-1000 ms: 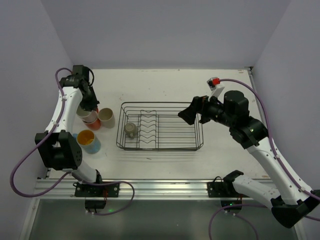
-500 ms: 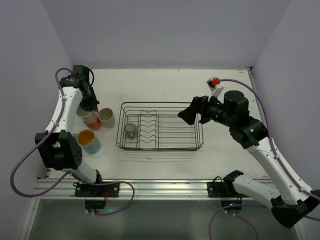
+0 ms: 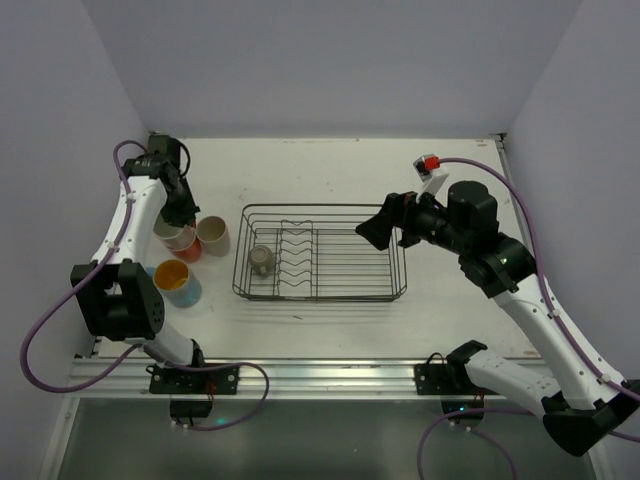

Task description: Unload the cups from the dish rack

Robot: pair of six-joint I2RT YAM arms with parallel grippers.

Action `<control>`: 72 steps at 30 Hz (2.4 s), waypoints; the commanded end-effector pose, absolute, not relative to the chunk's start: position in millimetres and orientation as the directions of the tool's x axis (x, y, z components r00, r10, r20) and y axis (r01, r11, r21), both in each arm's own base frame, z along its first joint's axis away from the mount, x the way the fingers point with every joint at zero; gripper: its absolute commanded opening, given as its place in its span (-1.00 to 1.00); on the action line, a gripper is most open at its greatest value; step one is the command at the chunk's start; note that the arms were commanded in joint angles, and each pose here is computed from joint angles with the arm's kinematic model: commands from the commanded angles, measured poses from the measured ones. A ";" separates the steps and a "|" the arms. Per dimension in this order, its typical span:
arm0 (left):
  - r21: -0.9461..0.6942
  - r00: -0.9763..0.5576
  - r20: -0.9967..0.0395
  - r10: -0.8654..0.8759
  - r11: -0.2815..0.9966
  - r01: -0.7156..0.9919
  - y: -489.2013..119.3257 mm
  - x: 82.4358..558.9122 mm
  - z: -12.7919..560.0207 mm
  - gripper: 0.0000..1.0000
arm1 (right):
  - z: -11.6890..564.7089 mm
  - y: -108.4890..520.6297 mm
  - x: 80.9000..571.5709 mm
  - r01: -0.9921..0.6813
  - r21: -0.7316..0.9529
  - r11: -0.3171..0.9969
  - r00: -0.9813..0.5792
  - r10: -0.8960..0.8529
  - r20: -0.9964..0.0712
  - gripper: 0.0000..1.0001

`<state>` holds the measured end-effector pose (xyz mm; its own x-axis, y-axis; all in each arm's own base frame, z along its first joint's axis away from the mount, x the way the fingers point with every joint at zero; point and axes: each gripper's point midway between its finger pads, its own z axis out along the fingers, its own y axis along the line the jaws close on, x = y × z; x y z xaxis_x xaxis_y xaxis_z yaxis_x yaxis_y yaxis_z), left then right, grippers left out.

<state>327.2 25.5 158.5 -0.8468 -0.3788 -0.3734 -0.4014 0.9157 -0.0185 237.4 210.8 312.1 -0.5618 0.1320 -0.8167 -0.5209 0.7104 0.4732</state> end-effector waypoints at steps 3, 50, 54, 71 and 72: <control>-0.013 -0.835 -0.389 -0.388 0.909 -0.416 30.0 325.7 159.3 -0.91 | 322.3 211.9 232.4 -0.558 0.466 0.687 -0.535 0.131 -0.835 0.98; -0.308 -0.620 -0.704 -0.345 0.936 -0.170 -72.4 333.2 305.9 0.09 | 280.6 224.3 248.1 -0.520 0.467 0.716 -0.647 0.028 -0.762 0.98; -0.349 -0.613 -0.720 -0.324 0.933 -0.083 -103.0 327.5 315.2 0.10 | 275.9 251.9 243.3 -0.564 0.435 0.702 -0.661 -0.068 -0.747 0.97; -0.151 -0.534 -0.764 -0.361 0.906 -0.395 23.4 305.4 285.6 0.36 | 230.5 398.8 263.8 -0.680 0.190 0.708 -0.618 -0.414 -0.669 0.89; -0.148 -0.528 -0.769 -0.361 0.904 -0.402 25.5 304.4 286.3 0.36 | 225.0 402.3 266.8 -0.678 0.178 0.713 -0.619 -0.423 -0.662 0.88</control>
